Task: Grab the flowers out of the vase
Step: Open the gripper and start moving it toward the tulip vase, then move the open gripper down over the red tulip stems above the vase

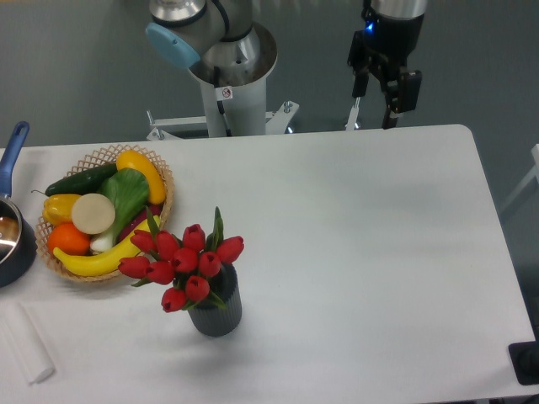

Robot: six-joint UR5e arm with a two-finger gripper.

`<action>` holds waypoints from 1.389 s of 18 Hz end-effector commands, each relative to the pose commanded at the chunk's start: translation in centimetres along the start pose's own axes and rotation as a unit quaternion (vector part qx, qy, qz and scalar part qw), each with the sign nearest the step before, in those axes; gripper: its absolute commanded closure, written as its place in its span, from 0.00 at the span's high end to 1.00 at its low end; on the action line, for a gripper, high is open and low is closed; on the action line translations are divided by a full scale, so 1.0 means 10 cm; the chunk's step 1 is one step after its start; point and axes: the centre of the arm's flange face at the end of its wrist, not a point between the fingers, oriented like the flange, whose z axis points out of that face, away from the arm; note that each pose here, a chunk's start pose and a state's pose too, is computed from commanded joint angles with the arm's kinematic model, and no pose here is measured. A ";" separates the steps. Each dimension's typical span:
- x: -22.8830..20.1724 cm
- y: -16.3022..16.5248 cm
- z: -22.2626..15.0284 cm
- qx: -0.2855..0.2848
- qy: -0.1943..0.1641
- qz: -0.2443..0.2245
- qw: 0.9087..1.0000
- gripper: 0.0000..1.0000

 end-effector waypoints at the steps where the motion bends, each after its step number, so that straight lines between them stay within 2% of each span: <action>1: 0.00 0.00 0.01 -0.001 0.000 0.000 1.000 1.00; 7: 0.01 -0.03 0.08 -0.004 -0.011 0.006 1.000 1.00; 14: 0.00 -0.09 0.13 0.031 -0.020 -0.096 0.995 1.00; 16: -0.02 -0.15 0.14 0.053 -0.023 -0.151 0.987 1.00; 19: -0.07 -0.25 0.18 0.093 -0.024 -0.230 0.969 1.00; 22: -0.15 -0.47 0.25 0.110 -0.025 -0.258 0.959 1.00; 25: -0.25 -0.61 0.32 0.138 -0.044 -0.300 0.943 1.00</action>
